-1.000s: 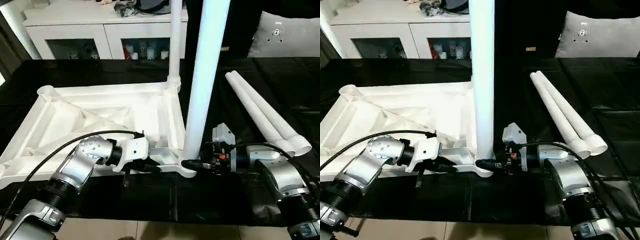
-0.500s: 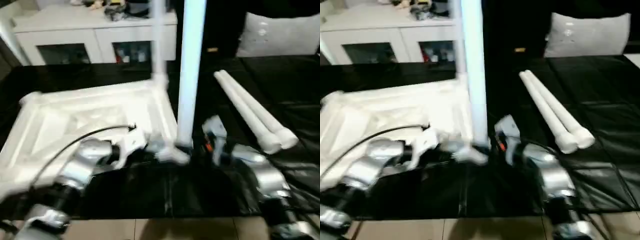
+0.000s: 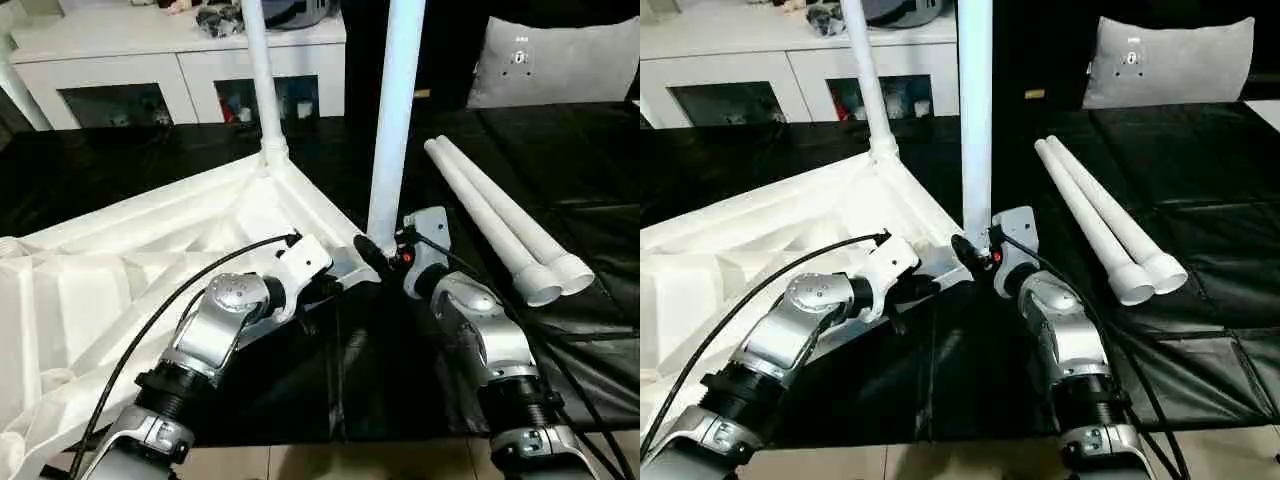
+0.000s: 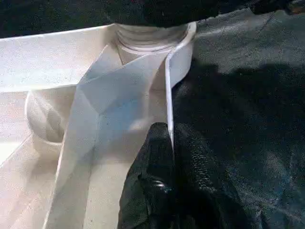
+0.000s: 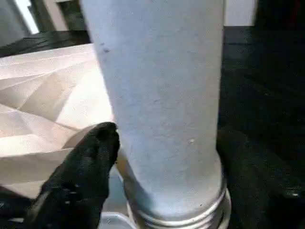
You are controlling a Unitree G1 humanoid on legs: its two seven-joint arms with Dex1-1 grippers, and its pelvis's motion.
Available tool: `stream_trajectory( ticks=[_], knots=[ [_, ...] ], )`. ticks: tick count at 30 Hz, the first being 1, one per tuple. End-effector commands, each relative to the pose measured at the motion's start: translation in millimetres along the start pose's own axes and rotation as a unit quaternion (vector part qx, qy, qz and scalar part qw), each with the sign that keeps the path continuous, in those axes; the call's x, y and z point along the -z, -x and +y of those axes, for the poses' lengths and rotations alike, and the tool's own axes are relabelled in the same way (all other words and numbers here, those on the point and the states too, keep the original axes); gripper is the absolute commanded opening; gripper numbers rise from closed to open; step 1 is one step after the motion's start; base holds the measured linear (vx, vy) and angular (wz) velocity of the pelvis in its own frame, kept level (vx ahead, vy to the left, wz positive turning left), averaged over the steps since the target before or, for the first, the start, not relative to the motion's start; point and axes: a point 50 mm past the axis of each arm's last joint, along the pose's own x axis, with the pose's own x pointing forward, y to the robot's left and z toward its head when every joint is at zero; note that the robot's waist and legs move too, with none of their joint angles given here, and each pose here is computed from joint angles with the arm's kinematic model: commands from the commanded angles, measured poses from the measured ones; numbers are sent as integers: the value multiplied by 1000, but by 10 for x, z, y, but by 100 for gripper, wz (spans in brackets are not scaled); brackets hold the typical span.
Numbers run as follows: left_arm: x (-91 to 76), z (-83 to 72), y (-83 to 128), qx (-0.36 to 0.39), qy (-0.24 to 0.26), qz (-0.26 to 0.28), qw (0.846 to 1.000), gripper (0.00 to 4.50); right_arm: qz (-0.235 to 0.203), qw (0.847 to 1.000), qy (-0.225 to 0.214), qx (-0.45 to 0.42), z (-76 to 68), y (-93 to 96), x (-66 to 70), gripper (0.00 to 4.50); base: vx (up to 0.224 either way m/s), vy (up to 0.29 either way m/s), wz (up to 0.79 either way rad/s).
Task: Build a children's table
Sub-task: Rotate leg to tighten
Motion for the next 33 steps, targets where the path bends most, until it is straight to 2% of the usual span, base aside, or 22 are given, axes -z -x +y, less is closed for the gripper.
stream_trajectory(
  ticks=[1, 2, 5, 7, 10, 14, 15, 20, 23, 30, 33],
  knots=[
    [-47, -37, -37, 13, -22, 4, 1000, 0, -3, 998, -6, -56, 196, -59, 13, 390, 0, 0, 0],
    [-15, -18, 1, 23, -30, 9, 999, 0, -7, 998, 8, -69, 153, 13, 5, 410, 0, 0, 0],
    [38, 16, 63, 37, -39, 18, 998, 0, -13, 995, 22, -94, 86, 124, -7, 419, 0, 0, 0],
    [67, 37, 103, 46, -43, 22, 998, 0, -15, 994, 30, -109, 43, 186, -19, 442, 0, 0, 0],
    [137, 76, 202, 75, -56, 31, 995, 0, -7, 987, 57, -153, -53, 319, -53, 442, 0, 0, 0],
    [178, 75, 269, 115, -74, 29, 990, 0, 7, 979, 88, -182, -130, 389, -98, 442, 0, 0, 0],
    [190, 50, 307, 146, -88, 32, 985, 0, 17, 972, 109, -206, -160, 420, -128, 442, 0, 0, 0],
    [216, 24, 366, 184, -108, 41, 976, 0, 25, 963, 120, -240, -189, 453, -182, 442, 0, 0, 0],
    [246, 22, 424, 218, -128, 47, 966, 0, 34, 946, 122, -299, -159, 491, -225, 442, 0, 0, 0],
    [288, 11, 455, 252, -143, 60, 955, 0, 58, 926, 121, -352, -109, 517, -164, 380, 0, 0, 0],
    [301, 11, 459, 254, -144, 60, 955, 0, 61, 924, 117, -359, -110, 522, -157, 358, 0, 0, 0]
  ],
)
